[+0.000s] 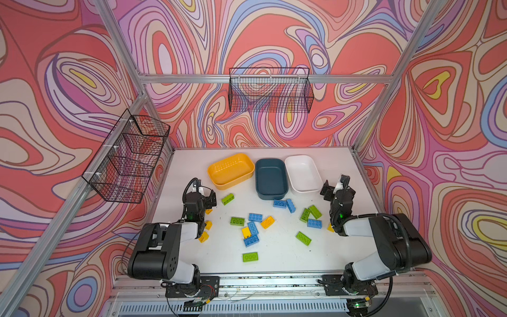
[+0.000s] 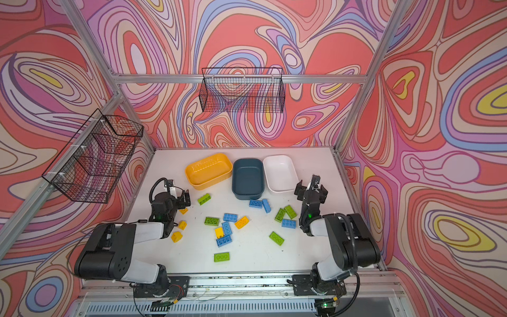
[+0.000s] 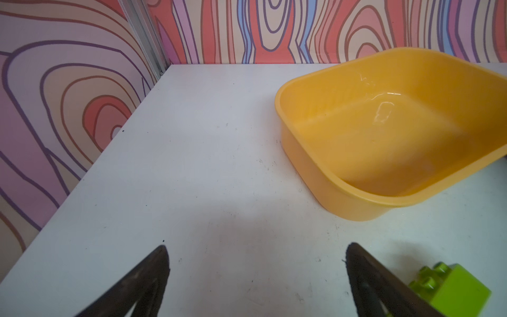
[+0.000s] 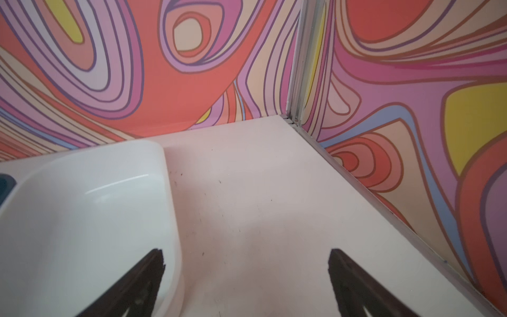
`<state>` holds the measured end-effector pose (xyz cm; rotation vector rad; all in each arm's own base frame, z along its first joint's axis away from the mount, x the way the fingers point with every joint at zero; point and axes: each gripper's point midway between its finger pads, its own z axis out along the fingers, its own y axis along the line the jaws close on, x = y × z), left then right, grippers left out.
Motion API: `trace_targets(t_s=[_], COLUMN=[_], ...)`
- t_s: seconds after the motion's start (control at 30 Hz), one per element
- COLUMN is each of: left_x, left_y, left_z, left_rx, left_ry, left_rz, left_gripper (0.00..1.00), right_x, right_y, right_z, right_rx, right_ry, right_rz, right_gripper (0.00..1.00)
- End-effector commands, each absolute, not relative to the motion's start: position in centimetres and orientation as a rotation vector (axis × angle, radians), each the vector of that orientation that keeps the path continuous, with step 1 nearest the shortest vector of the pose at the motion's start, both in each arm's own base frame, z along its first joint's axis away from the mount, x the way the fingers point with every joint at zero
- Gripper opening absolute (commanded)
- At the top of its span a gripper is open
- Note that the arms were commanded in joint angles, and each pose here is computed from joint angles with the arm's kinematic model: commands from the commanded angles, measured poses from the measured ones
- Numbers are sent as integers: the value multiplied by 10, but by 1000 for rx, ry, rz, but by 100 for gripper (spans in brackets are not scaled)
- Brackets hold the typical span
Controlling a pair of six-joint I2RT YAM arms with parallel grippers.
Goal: Sort the legos into containers by color
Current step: 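Raise both arms from rest and move the right gripper over the blue bricks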
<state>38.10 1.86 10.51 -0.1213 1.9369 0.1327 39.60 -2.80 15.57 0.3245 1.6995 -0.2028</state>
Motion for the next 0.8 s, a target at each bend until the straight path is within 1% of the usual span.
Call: trace_targets(t_s=[0.0,0.1,0.2,0.23,0.3,0.43,0.57,0.67,0.77], left_x=[379,375,364,359,344,315,295,286,287], left_y=[29,25,15,14,15,15,10,2,-13], left_z=[138,178,208,221,232,241,245,242,231], left_rx=[-219,-318,-366,-389,-452,-526,-525,-505,-469], left_ry=[1930,1928,1947,1940,1962,1995,2029,2069,2106], left_rz=[167,75,5,-6,-28,-80,-115,-164,-255], left_gripper=[100,100,100,100,100,100,100,98,99], right_x=[379,369,359,355,353,346,336,324,311], right_y=[-38,-37,-27,-16,8,53,94,128,161], right_z=[168,201,225,230,236,225,198,174,150], right_rx=[421,439,422,404,346,211,68,-46,-159], right_ry=[1743,1739,1764,1774,1806,1928,2061,2146,2230], right_rz=[-227,-193,-138,-109,-16,82,146,212,290], right_gripper=[98,98,98,98,95,91,86,81,78])
